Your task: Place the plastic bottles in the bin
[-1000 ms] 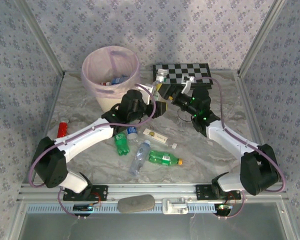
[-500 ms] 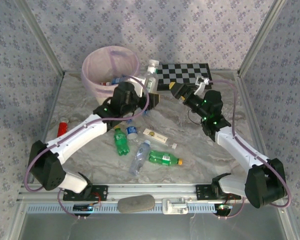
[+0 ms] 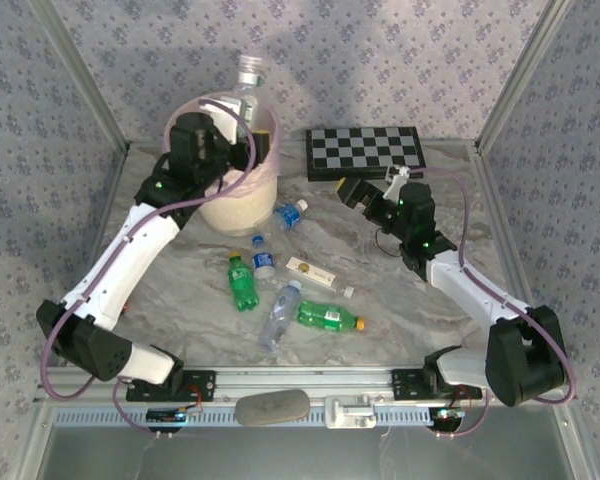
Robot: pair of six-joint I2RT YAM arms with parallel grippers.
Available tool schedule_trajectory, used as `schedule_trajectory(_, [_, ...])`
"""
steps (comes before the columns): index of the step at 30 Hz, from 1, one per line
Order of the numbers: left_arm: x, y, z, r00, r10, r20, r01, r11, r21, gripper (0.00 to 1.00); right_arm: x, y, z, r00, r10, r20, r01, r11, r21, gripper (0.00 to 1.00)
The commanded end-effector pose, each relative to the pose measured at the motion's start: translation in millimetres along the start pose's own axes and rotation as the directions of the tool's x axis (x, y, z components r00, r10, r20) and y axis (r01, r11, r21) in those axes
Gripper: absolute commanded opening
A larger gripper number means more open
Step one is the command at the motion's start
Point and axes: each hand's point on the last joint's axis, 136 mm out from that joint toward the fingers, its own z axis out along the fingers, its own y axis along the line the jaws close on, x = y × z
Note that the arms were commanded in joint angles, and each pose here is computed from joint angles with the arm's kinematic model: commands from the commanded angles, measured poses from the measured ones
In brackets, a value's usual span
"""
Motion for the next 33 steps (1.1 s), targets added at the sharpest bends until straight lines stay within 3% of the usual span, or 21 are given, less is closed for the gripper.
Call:
schedule_trajectory(1, [16.1,42.1,6.2,0.995,0.023,-0.098,-0.035,0.991,-0.127,0.58,-6.4,0.4,2.6,1.000,-0.029,-0.011,0.029,0.999,0.032,0.99])
schedule_trajectory(6, [31.2,79.2,18.3,0.987,-0.017,-0.161,-0.017,0.978,-0.207,0.58,0.0,-4.8,7.3,0.998,-0.029,-0.052,0.031,0.998,0.056,0.99])
schedule_trajectory(13, [54.5,99.3,33.0,0.968,-0.043,-0.246,-0.020,0.968,-0.250,0.60,5.8,-11.0,8.4,0.996,-0.032,-0.081,0.039,0.995,0.088,0.99])
schedule_trajectory(19, [59.8,99.7,36.2,0.965,-0.066,-0.256,-0.001,0.967,-0.254,0.72,9.8,-17.5,9.8,0.995,-0.029,-0.093,0.040,0.993,0.113,0.99])
schedule_trajectory(24, [48.0,96.4,27.6,0.972,-0.079,-0.223,0.020,0.968,-0.252,0.90,15.4,-23.3,17.6,0.993,-0.015,-0.117,0.030,0.992,0.124,0.99])
schedule_trajectory(33, [8.2,44.4,-10.8,0.997,-0.071,-0.023,0.068,0.992,-0.107,0.99,36.6,-27.1,57.8,0.989,0.049,-0.140,-0.031,0.991,0.129,0.99])
